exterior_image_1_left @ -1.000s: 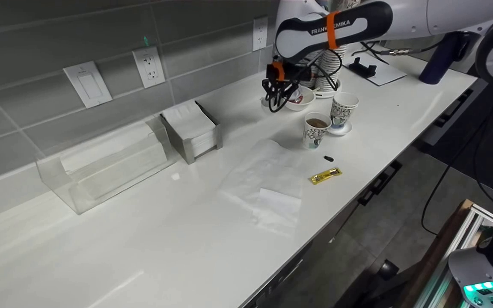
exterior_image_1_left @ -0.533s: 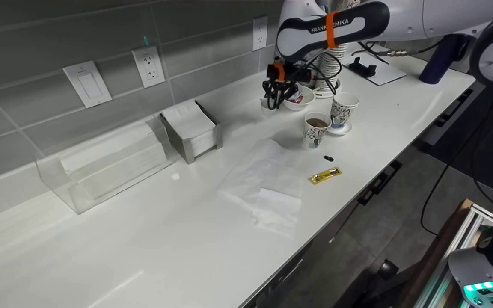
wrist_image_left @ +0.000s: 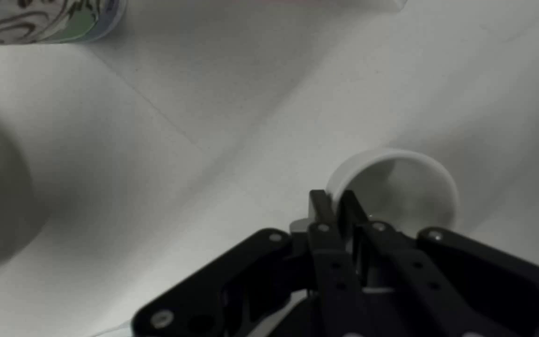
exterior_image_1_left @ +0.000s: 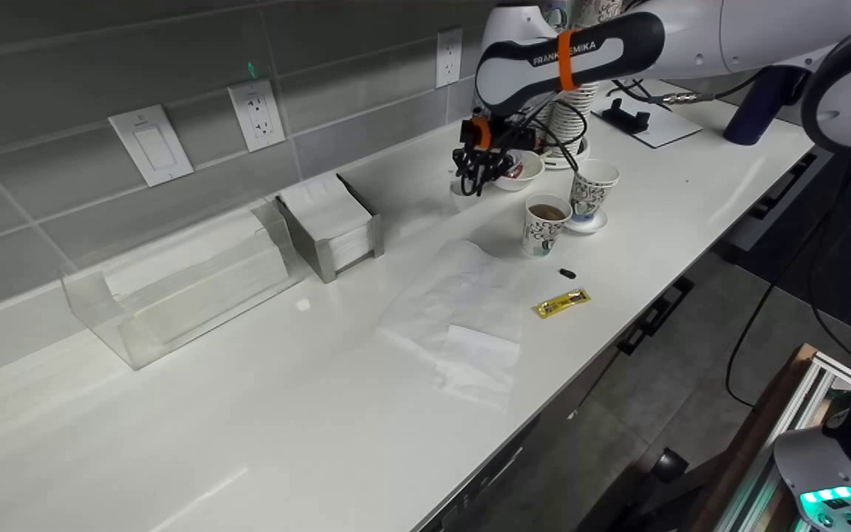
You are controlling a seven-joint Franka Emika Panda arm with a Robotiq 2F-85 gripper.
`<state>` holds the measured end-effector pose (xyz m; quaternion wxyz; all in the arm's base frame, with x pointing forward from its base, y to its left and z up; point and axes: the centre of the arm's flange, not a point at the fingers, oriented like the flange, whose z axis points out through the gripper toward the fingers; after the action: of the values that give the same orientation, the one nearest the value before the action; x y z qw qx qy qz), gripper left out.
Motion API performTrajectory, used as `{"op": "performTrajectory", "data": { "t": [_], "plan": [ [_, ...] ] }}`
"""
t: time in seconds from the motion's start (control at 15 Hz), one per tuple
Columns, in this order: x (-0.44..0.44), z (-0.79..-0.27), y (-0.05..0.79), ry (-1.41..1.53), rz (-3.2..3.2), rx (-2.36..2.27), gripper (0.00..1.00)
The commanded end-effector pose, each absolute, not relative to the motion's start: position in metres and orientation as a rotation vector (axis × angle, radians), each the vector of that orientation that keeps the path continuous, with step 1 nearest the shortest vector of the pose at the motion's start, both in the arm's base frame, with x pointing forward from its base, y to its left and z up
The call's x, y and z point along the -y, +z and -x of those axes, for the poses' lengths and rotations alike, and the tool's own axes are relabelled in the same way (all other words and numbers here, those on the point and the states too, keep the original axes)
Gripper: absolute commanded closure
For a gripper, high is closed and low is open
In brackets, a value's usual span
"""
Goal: Move the tea cup to the left of the white bowl
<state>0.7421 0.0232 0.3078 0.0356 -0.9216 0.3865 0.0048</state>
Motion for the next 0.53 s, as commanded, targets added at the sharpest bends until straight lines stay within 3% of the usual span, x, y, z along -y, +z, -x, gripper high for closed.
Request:
{"op": "performTrajectory", "data": {
  "t": [0.0, 0.2, 0.27, 0.47],
  "plan": [
    [-0.0218, -0.7401, 0.2946, 0.037, 2.774, -1.149, 0.98],
    [-0.0244, -0.7412, 0.2886, 0.018, 2.764, -1.146, 0.98],
    [-0.0259, -0.7412, 0.2883, 0.010, 2.764, -1.141, 0.66],
    [-0.0288, -0.7417, 0.2898, -0.022, 2.768, -1.137, 0.53]
  ]
}}
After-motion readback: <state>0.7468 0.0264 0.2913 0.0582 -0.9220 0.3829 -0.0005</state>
